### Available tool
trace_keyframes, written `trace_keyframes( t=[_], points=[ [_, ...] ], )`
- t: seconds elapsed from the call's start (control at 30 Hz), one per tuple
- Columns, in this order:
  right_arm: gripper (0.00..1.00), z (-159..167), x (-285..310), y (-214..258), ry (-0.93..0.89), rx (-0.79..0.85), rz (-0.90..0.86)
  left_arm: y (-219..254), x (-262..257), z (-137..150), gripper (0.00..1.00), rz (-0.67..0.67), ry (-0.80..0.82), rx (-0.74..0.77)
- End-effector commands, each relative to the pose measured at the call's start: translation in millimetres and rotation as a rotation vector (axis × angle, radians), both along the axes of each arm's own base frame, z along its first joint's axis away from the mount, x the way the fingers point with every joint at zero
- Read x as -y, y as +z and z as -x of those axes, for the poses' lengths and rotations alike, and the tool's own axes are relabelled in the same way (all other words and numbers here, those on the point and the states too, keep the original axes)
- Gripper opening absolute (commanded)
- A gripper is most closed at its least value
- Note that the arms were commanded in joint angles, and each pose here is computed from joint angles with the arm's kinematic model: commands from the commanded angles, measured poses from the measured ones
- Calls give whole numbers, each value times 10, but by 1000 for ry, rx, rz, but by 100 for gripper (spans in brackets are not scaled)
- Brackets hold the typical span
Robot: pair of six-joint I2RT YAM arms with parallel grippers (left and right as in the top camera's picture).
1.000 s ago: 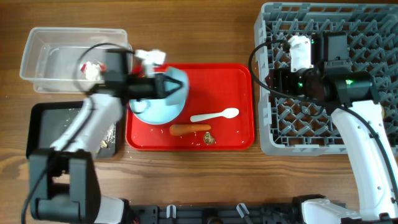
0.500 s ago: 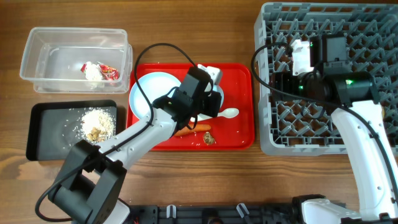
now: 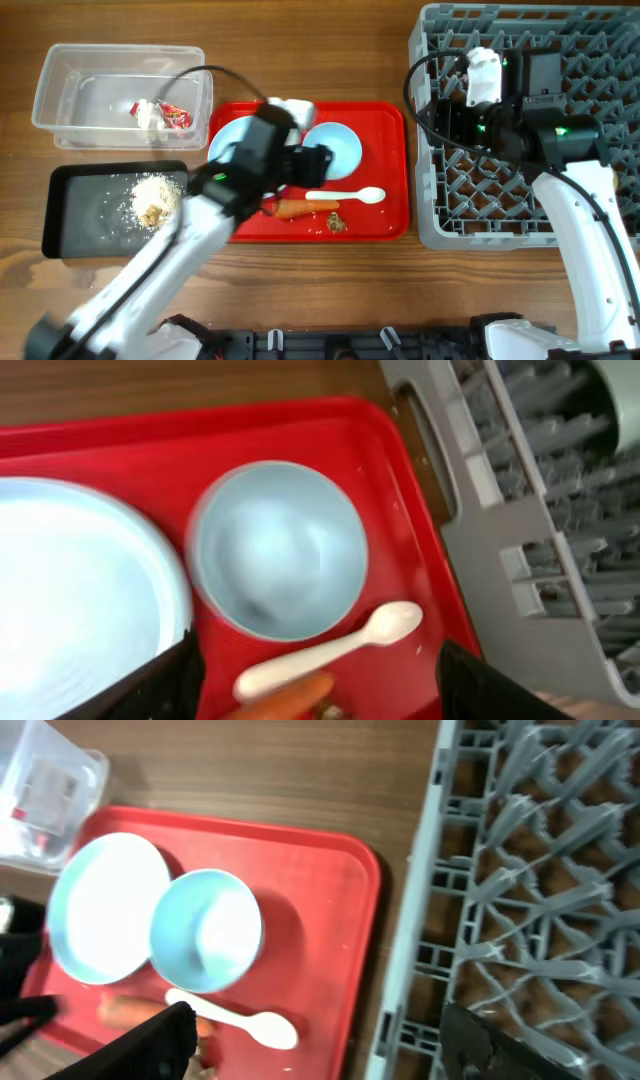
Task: Sort waste into correct bins and load items into the dishwasher rack
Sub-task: 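Grasp the blue bowl with the right gripper and lift it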
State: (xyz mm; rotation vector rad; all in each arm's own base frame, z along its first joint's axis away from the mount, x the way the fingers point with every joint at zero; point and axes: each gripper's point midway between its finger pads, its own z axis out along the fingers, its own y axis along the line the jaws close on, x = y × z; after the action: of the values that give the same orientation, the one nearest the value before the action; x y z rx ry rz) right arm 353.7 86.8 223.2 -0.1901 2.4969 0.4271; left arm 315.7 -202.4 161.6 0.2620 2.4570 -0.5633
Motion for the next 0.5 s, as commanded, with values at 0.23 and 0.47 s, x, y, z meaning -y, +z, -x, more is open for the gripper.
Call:
trace_keyframes(
  t=[0.23, 0.47],
  points=[
    [76, -48, -801, -788, 117, -201, 11, 63, -1338, 265, 84, -53, 373, -166],
    [56, -195, -888, -1500, -26, -302, 139, 30, -1530, 251, 91, -36, 460, -196]
  ],
)
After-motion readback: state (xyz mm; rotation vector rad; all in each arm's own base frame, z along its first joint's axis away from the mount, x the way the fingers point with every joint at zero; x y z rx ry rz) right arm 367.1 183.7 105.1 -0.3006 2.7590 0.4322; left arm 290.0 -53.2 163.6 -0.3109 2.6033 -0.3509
